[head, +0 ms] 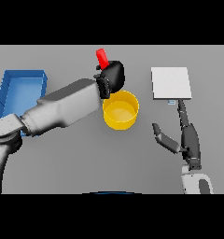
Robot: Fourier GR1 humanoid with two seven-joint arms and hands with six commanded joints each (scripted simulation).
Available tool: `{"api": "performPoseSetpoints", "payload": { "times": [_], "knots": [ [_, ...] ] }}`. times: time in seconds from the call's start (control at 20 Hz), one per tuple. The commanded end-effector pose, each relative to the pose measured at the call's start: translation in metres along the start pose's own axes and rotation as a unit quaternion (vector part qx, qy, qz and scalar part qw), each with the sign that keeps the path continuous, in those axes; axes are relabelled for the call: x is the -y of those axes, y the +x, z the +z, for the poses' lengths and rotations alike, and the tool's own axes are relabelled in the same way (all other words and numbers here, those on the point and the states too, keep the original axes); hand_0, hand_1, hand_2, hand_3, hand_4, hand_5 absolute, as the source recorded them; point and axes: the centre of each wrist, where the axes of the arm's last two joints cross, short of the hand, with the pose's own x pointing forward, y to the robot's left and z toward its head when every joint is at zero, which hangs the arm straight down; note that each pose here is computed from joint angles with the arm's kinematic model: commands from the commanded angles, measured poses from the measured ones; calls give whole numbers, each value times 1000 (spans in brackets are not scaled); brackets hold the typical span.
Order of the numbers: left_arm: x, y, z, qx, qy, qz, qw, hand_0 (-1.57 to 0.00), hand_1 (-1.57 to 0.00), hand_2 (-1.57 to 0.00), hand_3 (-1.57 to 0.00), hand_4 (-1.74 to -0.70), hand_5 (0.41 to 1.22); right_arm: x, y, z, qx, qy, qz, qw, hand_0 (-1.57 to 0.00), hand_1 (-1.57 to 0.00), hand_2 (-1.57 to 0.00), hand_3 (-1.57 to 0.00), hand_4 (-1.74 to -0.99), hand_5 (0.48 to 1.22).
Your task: Pick up the red beaker and tilt it to pour out 1 green nut into yellow bowl. Pick up the yellow bowl and place it on the metallic measuring scale.
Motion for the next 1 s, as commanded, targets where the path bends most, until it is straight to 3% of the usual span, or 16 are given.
{"api": "performPoseSetpoints", "payload": {
  "times": [0.0,0.1,0.25,0.3,0.35,0.45,0.55,0.7,0.95],
  "knots": [
    [-3,-5,-1,-1,3,-10,1000,-1571,-1571,-1571,-1570,-1734,1221,-1,-1,1,-4,3,-3,1000,1,1,1,1,-1209,593],
    [-9,-8,-1,2,4,-23,1000,-1571,-1571,-1571,-1570,-1733,1221,-1,0,0,-6,-2,4,1000,1,1,1,1,-1207,594],
    [-21,-47,11,-24,15,-14,1000,-1571,-1571,-1571,-1571,-1729,1221,-3,2,-1,-3,0,4,1000,1,1,1,1,-1209,592],
    [-20,-64,17,-41,20,-9,999,-1571,-1571,-1571,-1494,-1727,1221,-3,0,-1,-3,0,6,1000,1,1,1,1,-1203,592],
    [-23,-79,22,-59,21,-4,998,-1571,-1571,-1399,-1509,-1676,1221,-4,1,-2,-2,0,5,1000,1,1,1,1,-1201,592],
    [-27,-113,34,-91,38,18,995,-1571,-1571,-1461,-1041,-1699,1221,-6,0,-2,1,3,-3,1000,1,1,1,1,-1186,596],
    [-26,-146,48,-133,43,53,989,-1571,-1571,-1501,-1232,-1705,1221,-3,1,-2,8,4,-13,1000,1,1,1,1,-1181,593],
    [-13,-186,65,-204,40,162,965,-1571,-1571,-1535,-1397,-1720,1221,-1,3,-5,9,10,-24,1000,1,1,1,1,-1193,597],
    [75,-222,100,-321,60,438,838,-1571,-1571,-1559,-1368,-1733,1221,-5,-1,-10,4,14,-31,999,1,1,1,1,-1224,592]
  ]
}}
